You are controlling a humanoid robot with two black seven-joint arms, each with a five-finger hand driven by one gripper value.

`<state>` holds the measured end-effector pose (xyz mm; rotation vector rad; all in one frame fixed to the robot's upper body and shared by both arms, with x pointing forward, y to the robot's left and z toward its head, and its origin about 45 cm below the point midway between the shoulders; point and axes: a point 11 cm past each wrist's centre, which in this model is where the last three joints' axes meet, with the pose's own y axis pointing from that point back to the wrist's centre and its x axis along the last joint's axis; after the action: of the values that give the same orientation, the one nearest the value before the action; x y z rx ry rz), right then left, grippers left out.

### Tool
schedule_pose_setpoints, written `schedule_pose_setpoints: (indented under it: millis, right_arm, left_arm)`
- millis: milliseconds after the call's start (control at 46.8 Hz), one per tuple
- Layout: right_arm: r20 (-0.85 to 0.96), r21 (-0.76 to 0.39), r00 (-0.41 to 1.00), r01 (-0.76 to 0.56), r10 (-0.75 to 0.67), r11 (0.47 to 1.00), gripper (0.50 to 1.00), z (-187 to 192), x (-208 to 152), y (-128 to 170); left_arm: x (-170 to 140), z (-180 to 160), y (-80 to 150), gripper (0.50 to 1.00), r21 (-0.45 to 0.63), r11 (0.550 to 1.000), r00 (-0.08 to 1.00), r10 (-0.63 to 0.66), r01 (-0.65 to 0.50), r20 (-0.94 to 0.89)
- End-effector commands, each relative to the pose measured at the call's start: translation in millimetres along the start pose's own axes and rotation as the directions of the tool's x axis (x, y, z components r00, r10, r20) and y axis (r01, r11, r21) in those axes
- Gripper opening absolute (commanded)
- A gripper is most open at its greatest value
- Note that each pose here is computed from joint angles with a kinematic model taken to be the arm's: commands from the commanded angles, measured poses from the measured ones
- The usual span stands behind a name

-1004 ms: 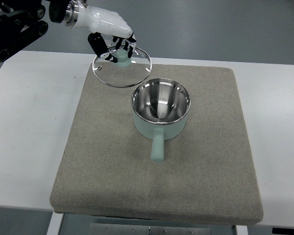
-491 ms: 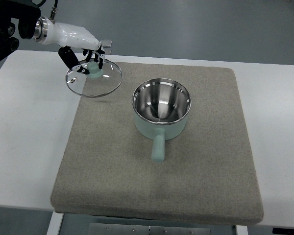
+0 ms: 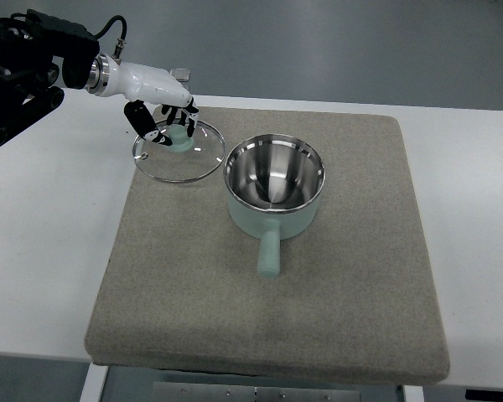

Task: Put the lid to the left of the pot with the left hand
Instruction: 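Lower the lid onto the mat beside the saucepan, nearer the left arm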

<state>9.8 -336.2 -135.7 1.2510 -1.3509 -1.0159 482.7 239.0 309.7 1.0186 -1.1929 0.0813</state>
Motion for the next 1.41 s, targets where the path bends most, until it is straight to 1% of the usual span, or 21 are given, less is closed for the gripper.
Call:
schedule_pose_setpoints:
  millis: [0, 171, 513, 662, 812, 940, 1026, 1389]
  right_arm:
    - [0.0, -0.002, 1.0, 0.0, 0.0, 1.0, 0.924, 1, 0, 0]
    - [0.0, 0.0, 1.0, 0.0, 0.0, 1.0, 0.924, 0, 0, 0]
    - [0.0, -0.002, 1.0, 0.0, 0.0, 1.0, 0.924, 1, 0, 0]
    - [0.0, 0.0, 1.0, 0.0, 0.0, 1.0, 0.924, 0, 0, 0]
    - [0.0, 0.0, 1.0, 0.0, 0.0, 1.0, 0.924, 0, 0, 0]
    - [0.0, 0.0, 1.0, 0.0, 0.0, 1.0, 0.924, 0, 0, 0]
    - [0.0, -0.002, 1.0, 0.0, 0.0, 1.0, 0.924, 1, 0, 0]
    - [0.0, 0.0, 1.0, 0.0, 0.0, 1.0, 0.924, 0, 0, 0]
  left_arm:
    - [-7, 1, -5, 0.5, 0.001, 1.0, 1.0, -0.019, 0.019, -0.003]
    - [-18, -2, -6, 0.5, 0.008, 0.999, 0.999, -0.052, 0.052, -0.002]
    - [-40, -14, -5, 0.5, 0.039, 0.998, 0.997, -0.055, 0.057, -0.044]
    - [-34, -19, -5, 0.5, 0.055, 0.998, 1.0, 0.008, -0.006, -0.027]
    - [-30, -17, -8, 0.5, 0.045, 0.997, 0.997, 0.06, -0.058, -0.044]
    - [-32, -16, -9, 0.5, 0.043, 0.997, 0.997, 0.068, -0.066, -0.043]
    - [-40, -15, -13, 0.5, 0.037, 0.998, 0.997, 0.058, -0.056, -0.048]
    - [-44, -13, -15, 0.5, 0.033, 0.998, 0.997, 0.057, -0.056, -0.051]
